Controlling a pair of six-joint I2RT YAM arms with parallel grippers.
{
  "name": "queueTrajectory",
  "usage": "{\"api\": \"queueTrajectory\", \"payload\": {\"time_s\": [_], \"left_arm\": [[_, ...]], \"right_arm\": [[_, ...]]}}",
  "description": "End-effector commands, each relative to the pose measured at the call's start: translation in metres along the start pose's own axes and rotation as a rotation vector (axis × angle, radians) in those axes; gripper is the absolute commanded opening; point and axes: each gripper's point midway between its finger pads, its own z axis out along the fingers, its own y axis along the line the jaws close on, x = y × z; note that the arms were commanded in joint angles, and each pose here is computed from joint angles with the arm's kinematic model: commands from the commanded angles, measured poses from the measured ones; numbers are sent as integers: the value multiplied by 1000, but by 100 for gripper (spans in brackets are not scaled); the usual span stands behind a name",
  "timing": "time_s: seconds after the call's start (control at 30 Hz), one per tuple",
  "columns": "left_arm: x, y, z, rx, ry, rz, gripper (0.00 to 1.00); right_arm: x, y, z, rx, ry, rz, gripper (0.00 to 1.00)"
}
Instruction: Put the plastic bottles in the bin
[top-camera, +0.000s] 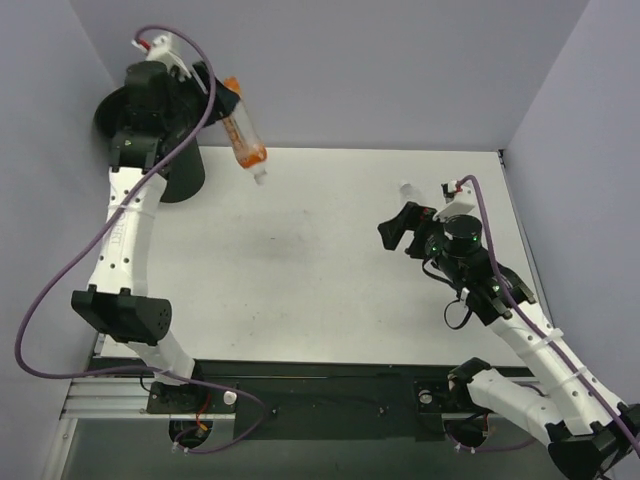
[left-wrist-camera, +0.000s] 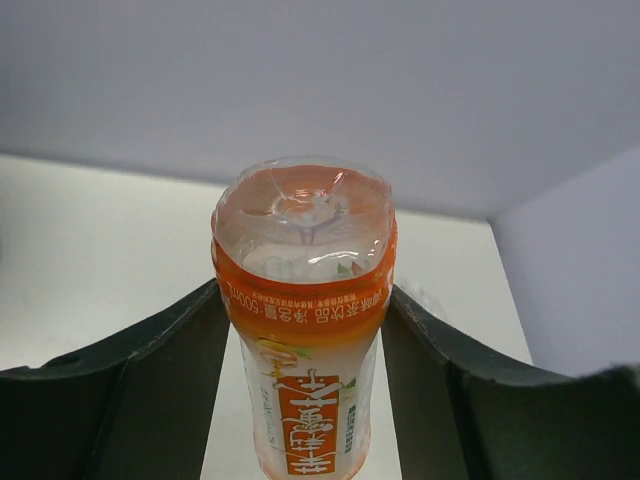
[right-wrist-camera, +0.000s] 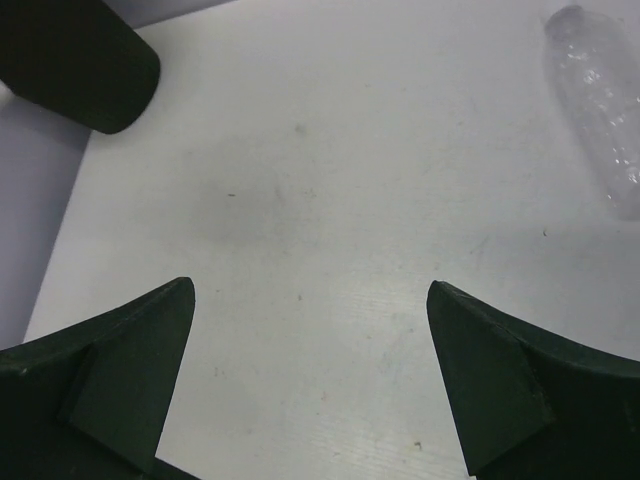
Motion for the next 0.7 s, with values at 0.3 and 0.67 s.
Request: {"api": "queueTrajectory", "payload": {"time_s": [0.3,0.67], "left_arm": [[-214,56,-79,-377,-853,391,0],[-254,109,-85,-523,-1025,412,0]], "right_arm": [[58,-65,15,198,168,46,95],[60,-75,31,210,226,81,95]]}}
